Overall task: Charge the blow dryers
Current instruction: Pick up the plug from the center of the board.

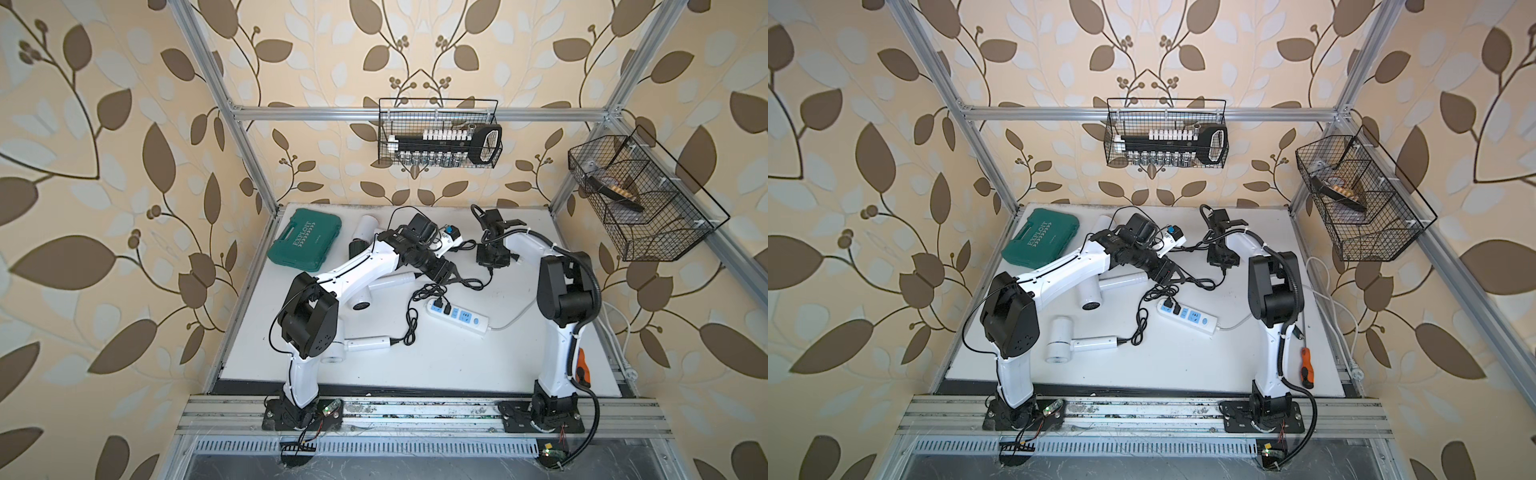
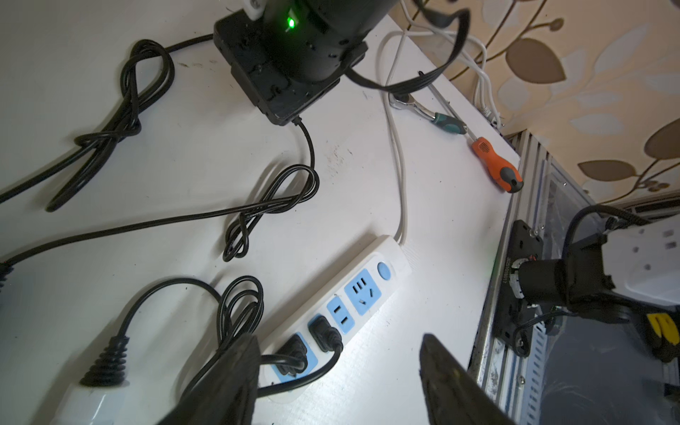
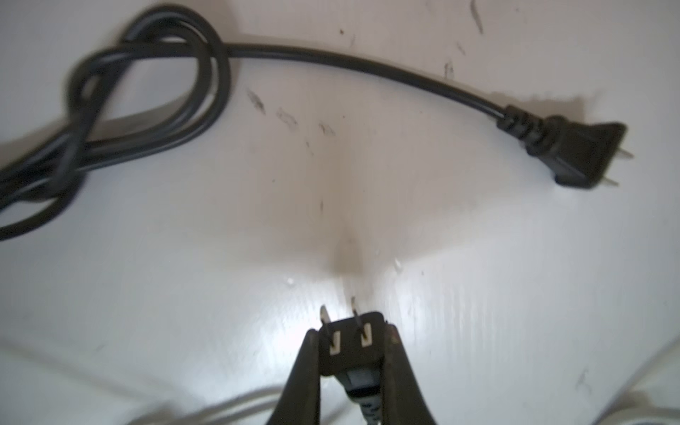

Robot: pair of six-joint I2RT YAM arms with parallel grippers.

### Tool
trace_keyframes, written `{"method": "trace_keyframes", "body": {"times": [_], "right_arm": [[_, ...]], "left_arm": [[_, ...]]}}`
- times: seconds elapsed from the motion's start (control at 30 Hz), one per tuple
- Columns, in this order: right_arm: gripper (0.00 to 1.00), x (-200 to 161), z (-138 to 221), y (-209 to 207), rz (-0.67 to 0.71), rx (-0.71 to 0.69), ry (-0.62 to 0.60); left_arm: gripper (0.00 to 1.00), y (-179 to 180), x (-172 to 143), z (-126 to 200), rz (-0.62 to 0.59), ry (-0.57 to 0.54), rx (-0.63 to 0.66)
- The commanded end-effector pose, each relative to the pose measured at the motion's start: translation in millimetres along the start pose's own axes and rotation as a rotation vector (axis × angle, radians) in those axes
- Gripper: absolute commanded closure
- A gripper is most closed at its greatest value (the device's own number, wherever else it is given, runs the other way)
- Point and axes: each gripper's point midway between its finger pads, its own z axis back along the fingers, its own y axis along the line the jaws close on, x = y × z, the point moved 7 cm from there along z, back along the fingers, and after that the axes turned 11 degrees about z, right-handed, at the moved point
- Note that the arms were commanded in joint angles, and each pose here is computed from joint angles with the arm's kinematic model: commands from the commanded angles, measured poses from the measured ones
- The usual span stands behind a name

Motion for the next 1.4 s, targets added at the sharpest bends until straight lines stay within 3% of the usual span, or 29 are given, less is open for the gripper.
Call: {"method": "trace_keyframes", "body": {"times": [0.0,0.2,0.33,0.6,1.1,1.37], "right_arm": [[0.98,0,59,3,-0.124,0.173,-0.101],[0.99,-10,107,4,-0.191,0.311,-0.16],[0.99,-13,120,5,-0.214,0.363,-0.177],[1.0,-17,126,4,-0.243,0.435,-0.169],[1.0,-13,131,-6,-0.318,0.506,-0.175],[1.0,-17,139,-5,-0.333,0.547,-0.174]], "left_arm": [[0.29,-6,10,-11,-0.126,-0.006,-0.008],[0.27,6,26,-43,-0.185,-0.03,-0.033],[0.25,5,36,-58,-0.234,-0.081,-0.021],[0.23,12,46,-77,-0.296,-0.177,0.111],[0.29,-5,21,-77,-0.332,-0.134,-0.046],[0.25,6,28,-83,-0.306,-0.136,0.04]]}}
